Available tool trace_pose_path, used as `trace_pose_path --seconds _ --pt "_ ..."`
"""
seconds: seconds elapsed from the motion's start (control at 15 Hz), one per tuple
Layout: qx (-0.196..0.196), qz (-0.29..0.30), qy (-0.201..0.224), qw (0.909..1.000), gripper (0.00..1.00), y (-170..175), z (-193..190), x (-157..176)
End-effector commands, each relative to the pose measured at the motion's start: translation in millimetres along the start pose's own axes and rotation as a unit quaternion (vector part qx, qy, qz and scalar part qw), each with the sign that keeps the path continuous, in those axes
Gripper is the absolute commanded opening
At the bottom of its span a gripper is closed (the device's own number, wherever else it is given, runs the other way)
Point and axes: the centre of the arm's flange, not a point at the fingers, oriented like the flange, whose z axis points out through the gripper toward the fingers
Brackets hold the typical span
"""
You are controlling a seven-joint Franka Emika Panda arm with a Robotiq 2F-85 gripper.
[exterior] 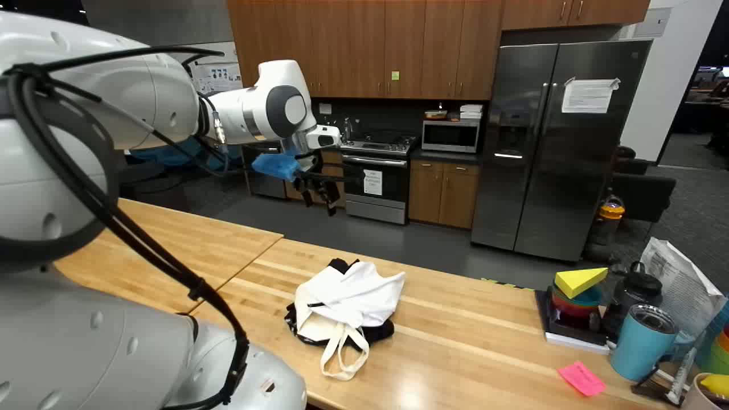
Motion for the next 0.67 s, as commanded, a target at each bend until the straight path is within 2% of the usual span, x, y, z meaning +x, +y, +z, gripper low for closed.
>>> trace_pose_path --seconds 0.0,0.27,0.6 --pt "0.0 0.0 0.0 1.0 1.0 -0.1 -0.3 0.1" --pt "0.0 0.0 0.001 1.0 1.0 -0.1 -0.7 0.1" --pt "-0.007 -0.023 0.038 0.999 1.0 -17.4 -7.7 11.4"
